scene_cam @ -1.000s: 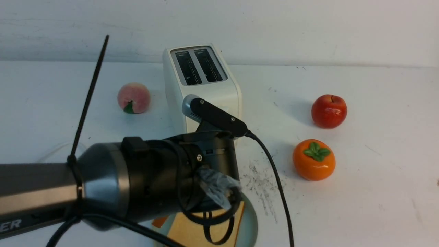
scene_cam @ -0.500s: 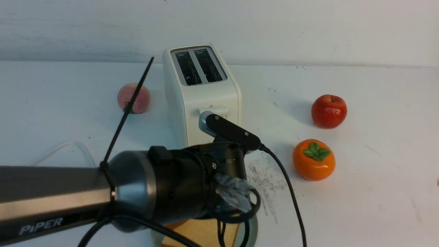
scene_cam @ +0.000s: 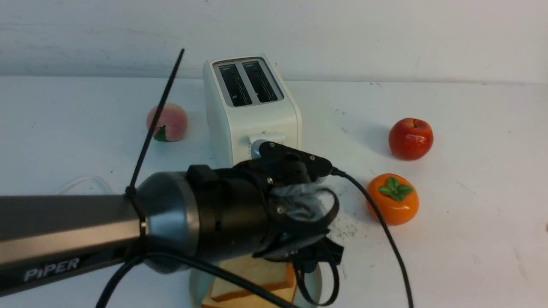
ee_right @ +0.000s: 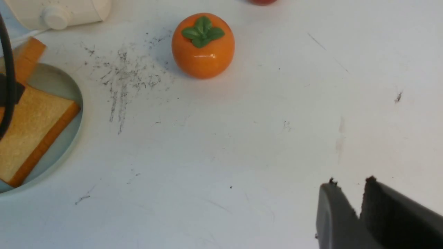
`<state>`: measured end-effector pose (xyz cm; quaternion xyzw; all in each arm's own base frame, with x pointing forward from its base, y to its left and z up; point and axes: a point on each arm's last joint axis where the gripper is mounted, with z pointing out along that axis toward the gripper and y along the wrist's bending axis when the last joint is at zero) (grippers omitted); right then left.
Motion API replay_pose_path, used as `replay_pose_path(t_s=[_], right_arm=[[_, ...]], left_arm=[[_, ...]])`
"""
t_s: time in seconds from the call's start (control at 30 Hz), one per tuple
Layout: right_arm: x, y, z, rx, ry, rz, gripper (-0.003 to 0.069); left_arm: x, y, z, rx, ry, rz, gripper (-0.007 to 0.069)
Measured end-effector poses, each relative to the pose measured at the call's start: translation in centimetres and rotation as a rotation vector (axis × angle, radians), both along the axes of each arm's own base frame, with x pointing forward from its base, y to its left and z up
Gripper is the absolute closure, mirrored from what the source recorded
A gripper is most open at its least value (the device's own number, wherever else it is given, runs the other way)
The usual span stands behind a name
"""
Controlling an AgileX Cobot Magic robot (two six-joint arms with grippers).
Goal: Take toasted bread from bread machine on white table place on plate.
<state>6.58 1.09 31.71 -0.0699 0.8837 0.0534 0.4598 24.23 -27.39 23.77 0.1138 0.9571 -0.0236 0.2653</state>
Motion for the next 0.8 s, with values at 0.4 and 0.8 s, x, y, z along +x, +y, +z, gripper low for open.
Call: replay_pose_path(t_s=[0.4,0.8], right_arm=[[0.0,0.0,0.0,0.003,0.002,0.003,0.052],[-2.3,1.8,0.1,0.198,0.136,0.179,0.0678]], left_arm=[[0.7,-1.6,7.5,-0.077,0.008,0.007,0.017],[0.7,-1.5,12.8,-0.068,-0.041,-0.065,0.0639]])
